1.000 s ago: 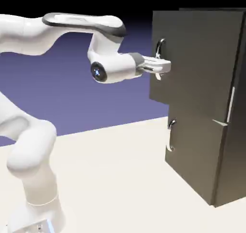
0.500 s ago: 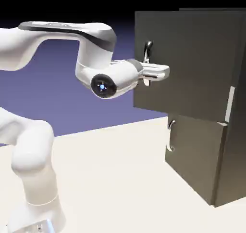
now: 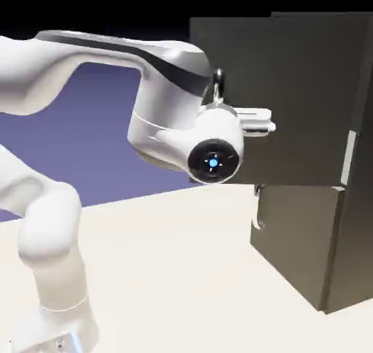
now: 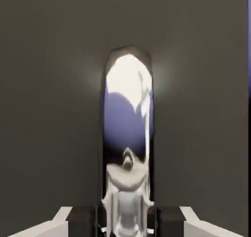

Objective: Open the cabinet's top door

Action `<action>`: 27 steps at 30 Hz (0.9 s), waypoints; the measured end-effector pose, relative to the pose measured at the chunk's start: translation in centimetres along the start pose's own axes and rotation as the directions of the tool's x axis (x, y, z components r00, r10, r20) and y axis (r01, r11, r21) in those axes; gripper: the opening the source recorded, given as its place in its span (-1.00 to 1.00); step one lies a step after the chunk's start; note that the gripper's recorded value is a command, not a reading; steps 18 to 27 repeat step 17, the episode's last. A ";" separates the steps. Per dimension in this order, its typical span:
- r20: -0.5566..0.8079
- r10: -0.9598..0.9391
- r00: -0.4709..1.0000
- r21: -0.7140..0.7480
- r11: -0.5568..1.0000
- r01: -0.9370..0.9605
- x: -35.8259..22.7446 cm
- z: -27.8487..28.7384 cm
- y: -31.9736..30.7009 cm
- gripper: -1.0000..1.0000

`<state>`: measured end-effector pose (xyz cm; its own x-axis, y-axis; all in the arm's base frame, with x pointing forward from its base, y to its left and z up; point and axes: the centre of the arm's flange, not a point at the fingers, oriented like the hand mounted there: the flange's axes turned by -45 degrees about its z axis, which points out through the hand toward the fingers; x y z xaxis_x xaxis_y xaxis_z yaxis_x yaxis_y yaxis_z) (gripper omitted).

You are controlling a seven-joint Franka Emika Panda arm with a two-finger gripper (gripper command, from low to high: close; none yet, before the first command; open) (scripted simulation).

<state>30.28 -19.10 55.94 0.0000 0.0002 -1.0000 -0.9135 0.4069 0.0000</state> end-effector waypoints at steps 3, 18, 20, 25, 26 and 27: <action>0.000 0.000 1.000 -0.076 0.997 0.000 0.0 -2.1 -1.2 -1.00; 0.000 0.000 1.000 -0.343 0.939 0.000 0.0 -8.6 -6.7 -1.00; 0.000 0.000 1.000 -0.343 0.939 0.000 0.0 -8.6 -6.7 -1.00; 0.000 0.000 1.000 -0.343 0.939 0.000 0.0 -8.6 -6.7 -1.00; 0.000 0.000 1.000 -0.343 0.939 0.000 0.0 -8.6 -6.7 -1.00; 0.000 0.000 1.000 -0.343 0.939 0.000 0.0 -8.6 -6.7 -1.00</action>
